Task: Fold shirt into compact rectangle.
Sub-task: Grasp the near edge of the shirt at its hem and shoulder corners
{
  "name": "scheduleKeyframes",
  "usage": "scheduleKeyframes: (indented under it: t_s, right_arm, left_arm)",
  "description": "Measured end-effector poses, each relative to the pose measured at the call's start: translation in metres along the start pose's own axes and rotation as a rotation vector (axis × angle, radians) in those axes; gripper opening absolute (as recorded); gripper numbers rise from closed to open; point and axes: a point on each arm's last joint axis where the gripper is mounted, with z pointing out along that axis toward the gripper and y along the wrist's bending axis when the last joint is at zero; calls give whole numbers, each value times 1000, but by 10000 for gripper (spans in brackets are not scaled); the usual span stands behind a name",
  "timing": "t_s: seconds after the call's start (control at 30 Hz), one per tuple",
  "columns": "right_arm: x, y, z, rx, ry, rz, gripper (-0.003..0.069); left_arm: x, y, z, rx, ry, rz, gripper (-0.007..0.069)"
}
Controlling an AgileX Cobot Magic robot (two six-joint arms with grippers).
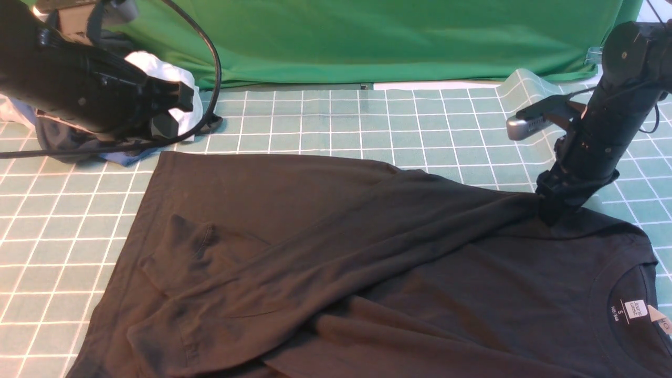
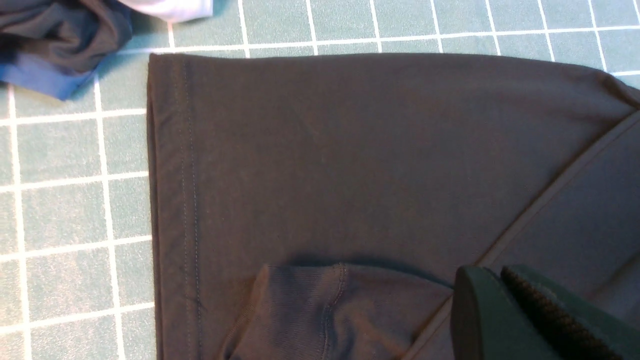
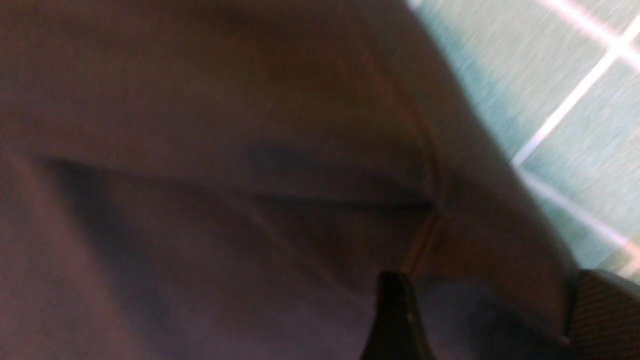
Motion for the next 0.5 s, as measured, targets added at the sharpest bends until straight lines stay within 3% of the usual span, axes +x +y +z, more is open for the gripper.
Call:
scheduleKeyframes:
  t_s: [0.2, 0.33, 0.4, 0.5]
  right_arm:
    - [-6, -4, 10, 27, -40, -21, 430]
    - [-10, -6, 16, 36, -49, -25, 388]
    - [-10, -7, 17, 41, -55, -27, 346]
    - [-13, -8, 16, 51, -84, -23, 139]
  left_arm:
    - [-1, 0, 0, -1, -9, 0, 11]
    - [-2, 0, 0, -3, -17, 6, 11]
    - [-2, 0, 0, -3, -17, 9, 11]
    - [-2, 0, 0, -3, -18, 12, 11]
